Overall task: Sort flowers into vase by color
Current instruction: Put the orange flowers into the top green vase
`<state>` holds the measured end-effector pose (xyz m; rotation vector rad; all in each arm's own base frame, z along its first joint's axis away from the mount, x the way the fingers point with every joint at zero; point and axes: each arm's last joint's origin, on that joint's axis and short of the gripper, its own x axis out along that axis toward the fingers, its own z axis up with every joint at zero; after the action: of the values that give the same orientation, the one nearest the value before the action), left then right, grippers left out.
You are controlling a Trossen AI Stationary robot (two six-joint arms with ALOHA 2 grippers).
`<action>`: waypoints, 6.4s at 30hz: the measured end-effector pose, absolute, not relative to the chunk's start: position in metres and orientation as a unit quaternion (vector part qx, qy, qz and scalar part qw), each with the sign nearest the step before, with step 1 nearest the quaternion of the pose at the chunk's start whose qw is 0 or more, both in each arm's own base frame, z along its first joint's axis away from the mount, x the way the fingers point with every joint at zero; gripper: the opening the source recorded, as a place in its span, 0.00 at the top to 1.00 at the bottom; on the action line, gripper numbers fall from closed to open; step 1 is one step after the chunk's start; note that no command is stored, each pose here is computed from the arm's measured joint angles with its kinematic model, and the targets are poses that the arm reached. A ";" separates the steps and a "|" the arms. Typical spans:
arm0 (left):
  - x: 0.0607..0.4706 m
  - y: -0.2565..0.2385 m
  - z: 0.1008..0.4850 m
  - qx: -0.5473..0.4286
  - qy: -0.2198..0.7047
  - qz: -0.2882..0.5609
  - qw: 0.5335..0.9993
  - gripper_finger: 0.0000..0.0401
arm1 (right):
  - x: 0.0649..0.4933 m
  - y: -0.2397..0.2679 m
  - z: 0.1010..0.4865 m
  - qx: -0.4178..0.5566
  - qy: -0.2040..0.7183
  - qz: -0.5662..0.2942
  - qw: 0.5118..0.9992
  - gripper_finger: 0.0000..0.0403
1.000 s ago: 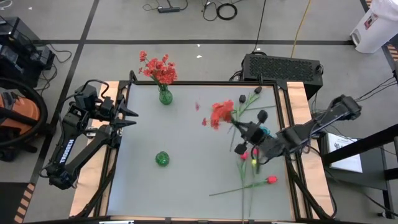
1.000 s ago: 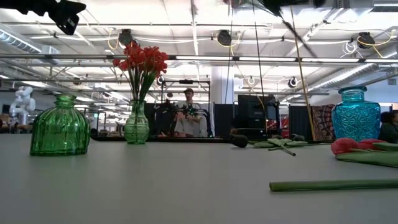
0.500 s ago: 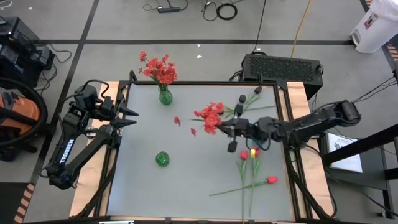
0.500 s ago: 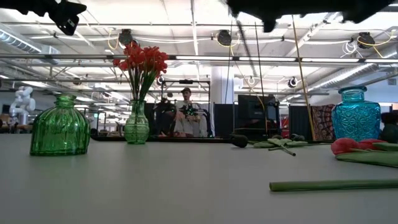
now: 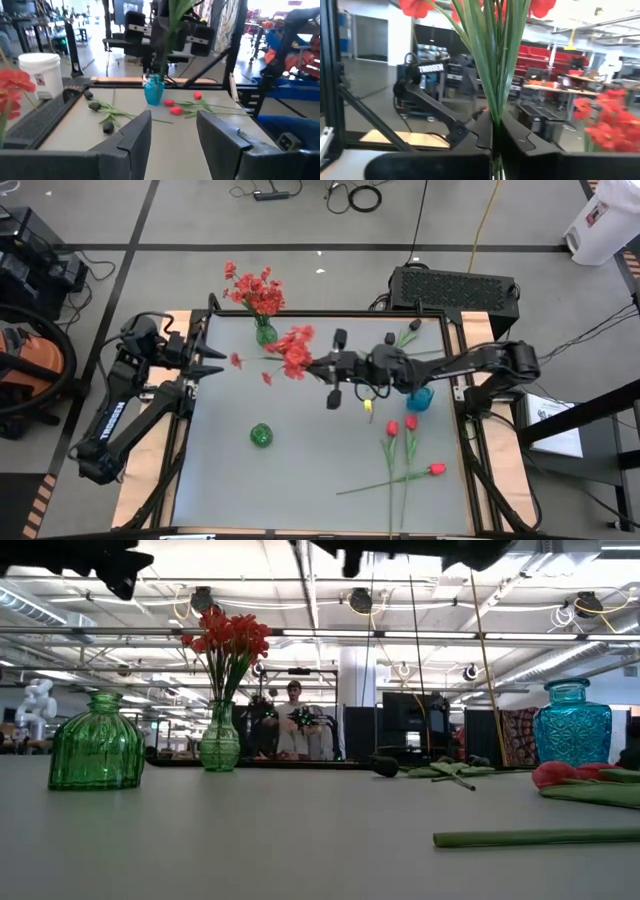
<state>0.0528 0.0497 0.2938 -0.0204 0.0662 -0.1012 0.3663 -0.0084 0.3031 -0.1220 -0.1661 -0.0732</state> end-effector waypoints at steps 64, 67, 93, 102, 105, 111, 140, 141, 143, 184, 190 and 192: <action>0.220 0.039 0.266 0.053 -0.152 -0.064 0.985 0.59 | 0.405 -0.020 0.285 -0.006 -0.031 0.015 0.999 0.98; 0.221 0.040 0.265 0.052 -0.149 -0.064 0.985 0.60 | 0.405 -0.020 0.283 -0.005 -0.022 0.015 1.000 0.97; 0.216 0.038 0.270 0.066 -0.155 -0.062 0.984 0.97 | 0.400 -0.016 0.284 -0.022 0.018 0.017 0.999 0.76; 0.192 0.035 0.283 0.092 -0.134 -0.021 0.987 0.97 | 0.379 -0.013 0.305 -0.031 0.057 0.023 0.998 0.71; 0.182 0.036 0.286 0.100 -0.112 0.032 0.988 0.97 | 0.371 -0.010 0.309 -0.032 0.081 0.025 0.996 0.71; 0.162 0.037 0.289 0.109 -0.084 0.125 0.983 0.97 | 0.358 0.005 0.313 -0.046 0.122 0.040 0.991 0.71; 0.130 0.061 0.298 0.128 -0.065 0.402 0.904 0.96 | 0.331 0.121 0.299 -0.068 0.177 0.174 0.966 0.71; 0.131 0.063 0.297 0.128 -0.060 0.406 0.903 0.96 | 0.330 0.123 0.299 -0.068 0.177 0.178 0.966 0.71; 0.133 0.066 0.295 0.125 -0.053 0.410 0.902 0.96 | 0.328 0.128 0.299 -0.069 0.176 0.184 0.965 0.71; 0.150 0.101 0.281 0.085 -0.048 0.417 0.904 0.96 | 0.325 0.136 0.299 -0.070 0.176 0.196 0.962 0.71; 0.151 0.100 0.280 0.086 -0.044 0.394 0.914 0.89 | 0.325 0.136 0.299 -0.070 0.176 0.196 0.962 0.71; 0.152 0.101 0.278 0.085 -0.039 0.394 0.914 0.83 | 0.325 0.136 0.299 -0.070 0.176 0.196 0.962 0.71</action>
<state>0.1516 0.1006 0.2785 0.1743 -0.0798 0.8114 0.3250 0.1356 0.2992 -0.1412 0.3572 0.3970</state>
